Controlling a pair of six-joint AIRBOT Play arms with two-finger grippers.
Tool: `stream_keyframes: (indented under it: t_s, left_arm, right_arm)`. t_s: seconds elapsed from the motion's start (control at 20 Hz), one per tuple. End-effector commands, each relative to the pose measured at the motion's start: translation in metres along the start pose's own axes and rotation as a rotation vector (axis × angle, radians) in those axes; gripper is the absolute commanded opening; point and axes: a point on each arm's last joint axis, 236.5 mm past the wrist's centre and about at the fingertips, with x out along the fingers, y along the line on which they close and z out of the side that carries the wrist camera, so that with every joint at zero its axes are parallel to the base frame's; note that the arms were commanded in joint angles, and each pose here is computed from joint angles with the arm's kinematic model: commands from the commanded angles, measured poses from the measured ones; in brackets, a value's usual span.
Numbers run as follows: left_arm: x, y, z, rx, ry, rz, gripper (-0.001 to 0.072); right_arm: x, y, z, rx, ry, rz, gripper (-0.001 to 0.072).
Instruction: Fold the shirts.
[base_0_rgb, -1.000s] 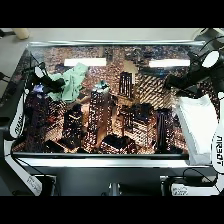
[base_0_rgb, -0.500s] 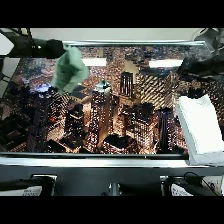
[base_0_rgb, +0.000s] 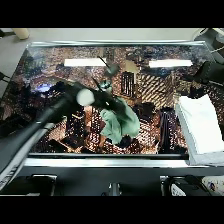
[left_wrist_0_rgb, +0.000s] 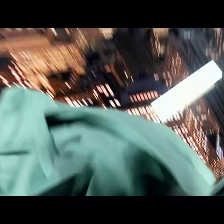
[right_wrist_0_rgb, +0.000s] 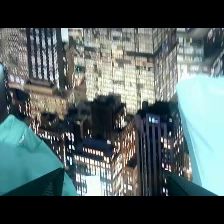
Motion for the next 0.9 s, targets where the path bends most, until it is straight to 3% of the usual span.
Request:
stream_keyframes:
  t_s: [0.0,0.2,0.4,0.65,0.85]
  left_arm:
    - [0.039,-0.005,-0.036,-0.067,0.141,0.001,0.0718]
    - [-0.048,0.083,-0.004,-0.09,0.109,0.136,0.0717]
    - [-0.064,0.136,-0.069,-0.23,0.245,0.195,0.071]
    - [0.02,0.089,-0.132,-0.514,0.25,-0.064,0.0708]
    - [0.041,0.083,-0.175,-0.496,0.36,-0.054,0.0689]
  right_arm:
    - [0.021,-0.005,-0.025,0.021,0.158,-0.017,0.0661]
    - [0.091,-0.001,-0.064,0.046,0.374,0.029,0.0657]
    - [0.156,0.025,-0.12,0.061,0.551,0.199,0.0649]
    - [0.206,0.017,-0.133,0.083,0.558,0.189,0.0651]
    - [0.234,0.011,-0.127,0.105,0.53,0.173,0.0698]
